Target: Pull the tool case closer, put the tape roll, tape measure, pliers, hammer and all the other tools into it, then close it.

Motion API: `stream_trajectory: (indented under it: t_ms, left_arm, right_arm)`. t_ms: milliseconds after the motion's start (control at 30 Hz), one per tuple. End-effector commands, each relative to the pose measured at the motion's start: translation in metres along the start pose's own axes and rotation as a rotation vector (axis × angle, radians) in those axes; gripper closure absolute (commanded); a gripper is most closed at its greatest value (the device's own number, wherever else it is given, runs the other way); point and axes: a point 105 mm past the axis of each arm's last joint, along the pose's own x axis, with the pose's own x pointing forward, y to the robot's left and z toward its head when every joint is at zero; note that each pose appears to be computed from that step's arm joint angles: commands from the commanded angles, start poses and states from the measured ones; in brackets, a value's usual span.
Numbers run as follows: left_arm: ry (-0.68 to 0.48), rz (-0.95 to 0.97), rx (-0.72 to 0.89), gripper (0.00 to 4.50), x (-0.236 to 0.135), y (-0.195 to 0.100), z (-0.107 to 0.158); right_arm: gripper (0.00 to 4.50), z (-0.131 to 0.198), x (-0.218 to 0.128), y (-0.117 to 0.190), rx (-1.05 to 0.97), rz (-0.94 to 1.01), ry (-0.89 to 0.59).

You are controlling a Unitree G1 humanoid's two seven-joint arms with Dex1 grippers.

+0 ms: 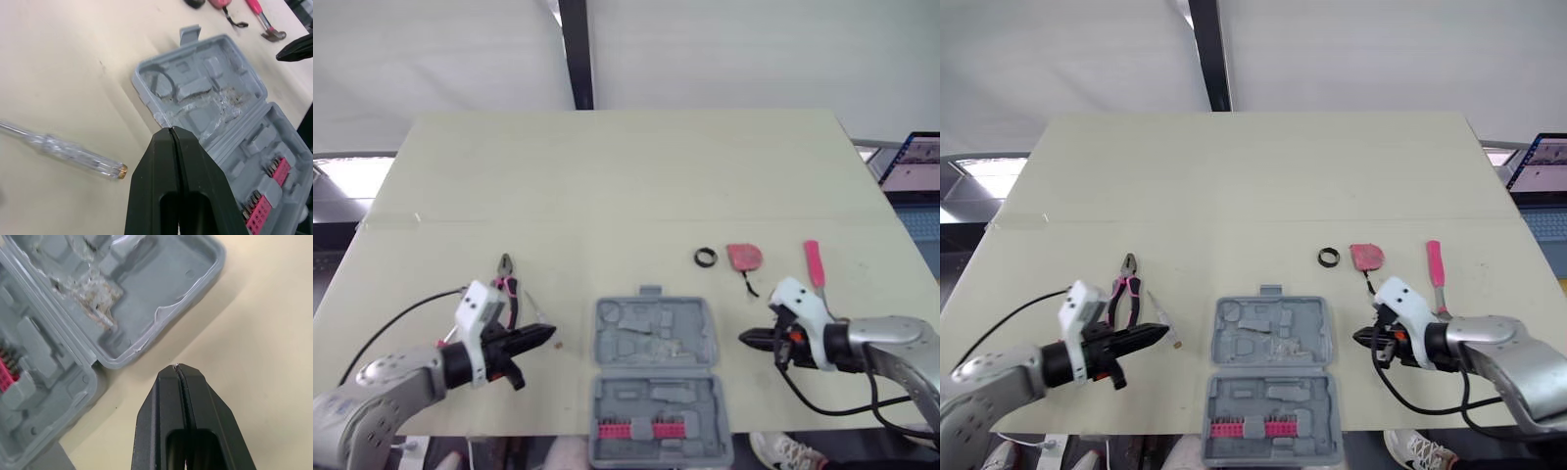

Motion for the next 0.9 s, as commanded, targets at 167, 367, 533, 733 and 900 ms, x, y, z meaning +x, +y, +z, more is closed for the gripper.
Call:
stream_trajectory:
  t_ms: [167,367,533,733,900]
  left_arm:
    - [-0.136,0.144,0.036,4.50,-0.045,-0.015,-0.022]
    - [-0.129,0.194,0.022,4.50,-0.062,-0.024,-0.047]
    - [-0.123,0.189,0.025,4.50,-0.062,-0.029,-0.053]
    - [-0.136,0.185,0.037,4.50,-0.058,-0.028,-0.050]
    - [-0.130,0.173,0.026,4.50,-0.055,-0.030,-0.052]
  right_arm:
    - [4.45,0.002,-0.013,0.019,0.032,0.042,-0.112]
    - [4.45,-0.019,-0.019,0.026,0.066,0.055,-0.066]
    - [4.45,-0.024,-0.022,0.023,0.071,0.043,-0.055]
    - [4.45,-0.023,-0.020,0.021,0.066,0.038,-0.058]
    - [4.45,-0.021,-0.018,0.023,0.062,0.044,-0.061]
